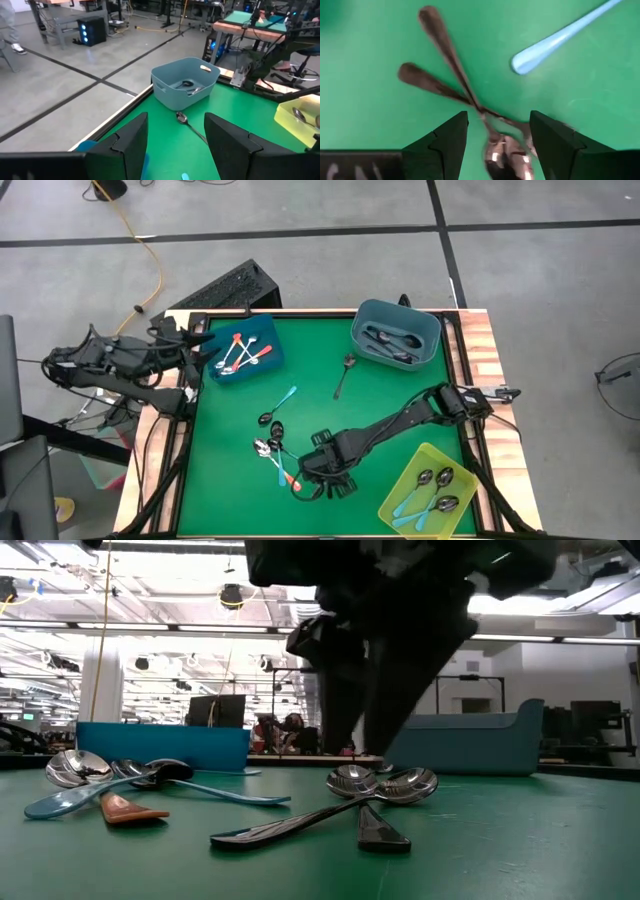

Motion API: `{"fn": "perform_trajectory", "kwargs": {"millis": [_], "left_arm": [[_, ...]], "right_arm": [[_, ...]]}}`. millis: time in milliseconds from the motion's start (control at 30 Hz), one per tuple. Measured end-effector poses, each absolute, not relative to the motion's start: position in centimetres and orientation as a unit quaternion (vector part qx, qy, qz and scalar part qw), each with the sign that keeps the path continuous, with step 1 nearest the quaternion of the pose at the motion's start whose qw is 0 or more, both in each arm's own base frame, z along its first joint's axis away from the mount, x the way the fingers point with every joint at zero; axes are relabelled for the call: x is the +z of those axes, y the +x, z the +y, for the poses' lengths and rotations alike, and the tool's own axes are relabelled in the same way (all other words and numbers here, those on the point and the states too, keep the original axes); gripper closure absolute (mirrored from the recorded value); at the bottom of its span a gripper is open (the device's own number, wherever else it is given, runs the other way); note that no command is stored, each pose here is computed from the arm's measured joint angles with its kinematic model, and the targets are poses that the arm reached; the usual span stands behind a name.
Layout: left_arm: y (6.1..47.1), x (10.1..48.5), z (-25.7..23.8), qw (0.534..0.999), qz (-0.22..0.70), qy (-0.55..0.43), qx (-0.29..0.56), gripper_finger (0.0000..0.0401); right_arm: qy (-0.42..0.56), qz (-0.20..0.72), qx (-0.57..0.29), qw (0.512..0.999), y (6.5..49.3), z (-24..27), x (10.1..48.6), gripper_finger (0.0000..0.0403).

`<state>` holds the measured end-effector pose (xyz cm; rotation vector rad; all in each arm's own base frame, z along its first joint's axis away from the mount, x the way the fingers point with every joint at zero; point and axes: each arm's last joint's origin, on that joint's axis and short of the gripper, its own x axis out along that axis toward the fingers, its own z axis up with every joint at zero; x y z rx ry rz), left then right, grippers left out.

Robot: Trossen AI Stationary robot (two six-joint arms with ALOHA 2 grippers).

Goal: Sort silverware by color (type)
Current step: Put the black spoon into the blue bin

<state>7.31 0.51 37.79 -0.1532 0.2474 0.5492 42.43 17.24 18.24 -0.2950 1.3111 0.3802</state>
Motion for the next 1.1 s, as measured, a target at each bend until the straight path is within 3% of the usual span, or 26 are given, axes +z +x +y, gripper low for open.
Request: {"fn": "perform_trajectory", "kwargs": {"millis": [700, 1100], "left_arm": [[7.2, 37.6, 0.6, 0.948, 0.133, -0.067, 0.281, 0.0222], [7.1, 37.5, 0.6, 0.946, 0.136, -0.062, 0.289, 0.0222]], "right_arm": [[-0.141, 0.588, 0.167, 0.778, 43.1, 17.5, 17.5, 0.0178], [-0.164, 0.621, 0.150, 0.751, 42.8, 17.9, 15.8, 0.0179]]}}
